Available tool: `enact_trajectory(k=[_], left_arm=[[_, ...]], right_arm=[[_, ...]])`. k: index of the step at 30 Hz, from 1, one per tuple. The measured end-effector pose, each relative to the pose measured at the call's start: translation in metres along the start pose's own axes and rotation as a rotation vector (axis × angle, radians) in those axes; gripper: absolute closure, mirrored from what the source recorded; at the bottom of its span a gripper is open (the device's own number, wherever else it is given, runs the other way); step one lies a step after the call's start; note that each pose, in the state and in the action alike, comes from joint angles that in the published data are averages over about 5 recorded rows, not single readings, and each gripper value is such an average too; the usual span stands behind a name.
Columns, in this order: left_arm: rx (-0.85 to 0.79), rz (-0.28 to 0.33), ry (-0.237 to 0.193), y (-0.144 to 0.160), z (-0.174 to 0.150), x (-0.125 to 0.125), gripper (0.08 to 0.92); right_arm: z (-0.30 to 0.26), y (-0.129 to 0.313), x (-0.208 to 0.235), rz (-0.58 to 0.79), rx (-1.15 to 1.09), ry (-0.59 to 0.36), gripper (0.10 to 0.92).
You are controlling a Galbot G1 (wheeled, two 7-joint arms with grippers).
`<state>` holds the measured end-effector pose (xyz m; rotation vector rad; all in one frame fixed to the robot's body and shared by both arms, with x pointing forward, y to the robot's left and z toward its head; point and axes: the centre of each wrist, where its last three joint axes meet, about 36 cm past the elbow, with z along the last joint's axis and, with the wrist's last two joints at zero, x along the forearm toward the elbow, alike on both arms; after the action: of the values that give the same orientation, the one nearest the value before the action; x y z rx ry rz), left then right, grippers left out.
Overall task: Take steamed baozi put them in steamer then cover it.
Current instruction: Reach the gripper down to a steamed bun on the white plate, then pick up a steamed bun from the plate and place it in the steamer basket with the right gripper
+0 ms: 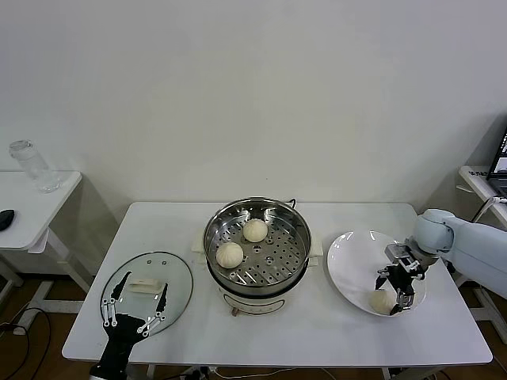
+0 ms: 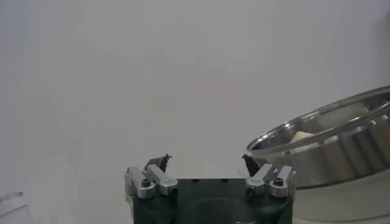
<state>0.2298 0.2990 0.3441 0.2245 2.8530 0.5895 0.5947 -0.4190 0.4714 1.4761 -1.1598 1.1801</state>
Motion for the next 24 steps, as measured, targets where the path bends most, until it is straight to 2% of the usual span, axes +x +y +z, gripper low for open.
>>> enact_trajectory(k=[5, 12, 17, 24], left_arm=[[-0.001, -0.001, -0.002, 0.001, 0.000, 0.000, 0.177], [0.001, 0.002, -0.009, 0.000, -0.001, -0.003, 0.177], [0.002, 0.006, -0.012, -0.001, -0.001, -0.005, 0.177], [-0.001, 0.007, -0.017, 0.001, -0.003, -0.005, 0.177]], right_arm=[[-0.001, 0.000, 0.005, 0.001, 0.003, -0.007, 0.330], [-0.017, -0.011, 0.036, 0.041, 0.053, -0.026, 0.327], [-0.048, -0.029, 0.084, 0.106, 0.147, -0.035, 0.323], [-0.124, -0.055, 0.169, 0.219, 0.389, -0.022, 0.318]])
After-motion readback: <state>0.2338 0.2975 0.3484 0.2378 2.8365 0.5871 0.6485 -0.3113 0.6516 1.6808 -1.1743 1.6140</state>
